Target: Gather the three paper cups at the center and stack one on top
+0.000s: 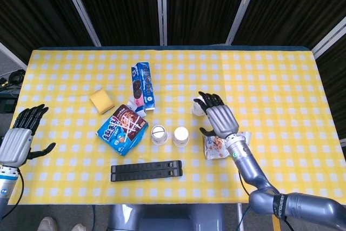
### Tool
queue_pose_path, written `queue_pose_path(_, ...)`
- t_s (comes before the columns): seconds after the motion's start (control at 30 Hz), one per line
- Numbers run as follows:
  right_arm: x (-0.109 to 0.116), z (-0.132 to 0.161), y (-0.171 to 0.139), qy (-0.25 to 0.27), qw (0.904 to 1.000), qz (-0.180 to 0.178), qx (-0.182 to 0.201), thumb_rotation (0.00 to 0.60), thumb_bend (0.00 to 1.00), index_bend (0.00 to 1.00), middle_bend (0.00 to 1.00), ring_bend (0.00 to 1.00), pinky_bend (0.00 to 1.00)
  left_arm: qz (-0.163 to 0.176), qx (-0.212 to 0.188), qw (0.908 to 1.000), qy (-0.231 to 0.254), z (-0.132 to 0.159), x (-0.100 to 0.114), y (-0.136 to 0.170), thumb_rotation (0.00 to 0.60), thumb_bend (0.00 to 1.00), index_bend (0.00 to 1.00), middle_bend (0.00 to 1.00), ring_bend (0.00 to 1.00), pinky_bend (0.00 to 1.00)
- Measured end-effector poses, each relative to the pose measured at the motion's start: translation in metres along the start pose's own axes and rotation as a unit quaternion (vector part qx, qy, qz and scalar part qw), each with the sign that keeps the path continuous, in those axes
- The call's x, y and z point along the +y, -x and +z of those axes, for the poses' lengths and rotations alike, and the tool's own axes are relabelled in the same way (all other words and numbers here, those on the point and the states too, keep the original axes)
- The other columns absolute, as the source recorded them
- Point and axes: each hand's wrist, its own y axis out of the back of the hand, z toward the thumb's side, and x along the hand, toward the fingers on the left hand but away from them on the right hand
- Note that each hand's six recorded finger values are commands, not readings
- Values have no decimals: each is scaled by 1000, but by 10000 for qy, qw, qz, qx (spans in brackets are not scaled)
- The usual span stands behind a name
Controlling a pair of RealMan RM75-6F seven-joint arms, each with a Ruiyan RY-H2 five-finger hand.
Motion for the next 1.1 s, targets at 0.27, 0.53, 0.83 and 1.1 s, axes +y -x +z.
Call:
queue_pose_path(0.27, 2, -44, 23, -331, 9975, 106, -615, 600, 183, 134, 0, 0, 0, 19, 17, 9999, -112, 0, -1, 0, 600, 250, 0, 0, 0, 0)
queue_pose_path(0.53, -11, -65, 44, -209, 9947, 413, -918, 600, 306, 134, 0, 0, 0, 39, 51, 9998, -209, 0, -1, -1, 600, 250, 0, 0, 0, 0)
queue_pose_path(0.83, -27, -59, 60, -100, 9951, 533, -827, 600, 372, 204, 0, 0, 0, 19, 4, 9997, -248, 4, -3, 1, 600, 250, 0, 0, 0, 0)
queue_pose_path(1.1, -32, -54, 67, -14, 9959, 538, -732, 600, 372, 155, 0, 0, 0, -4, 4, 9997, -242, 4, -3, 0, 600, 250, 0, 0, 0, 0)
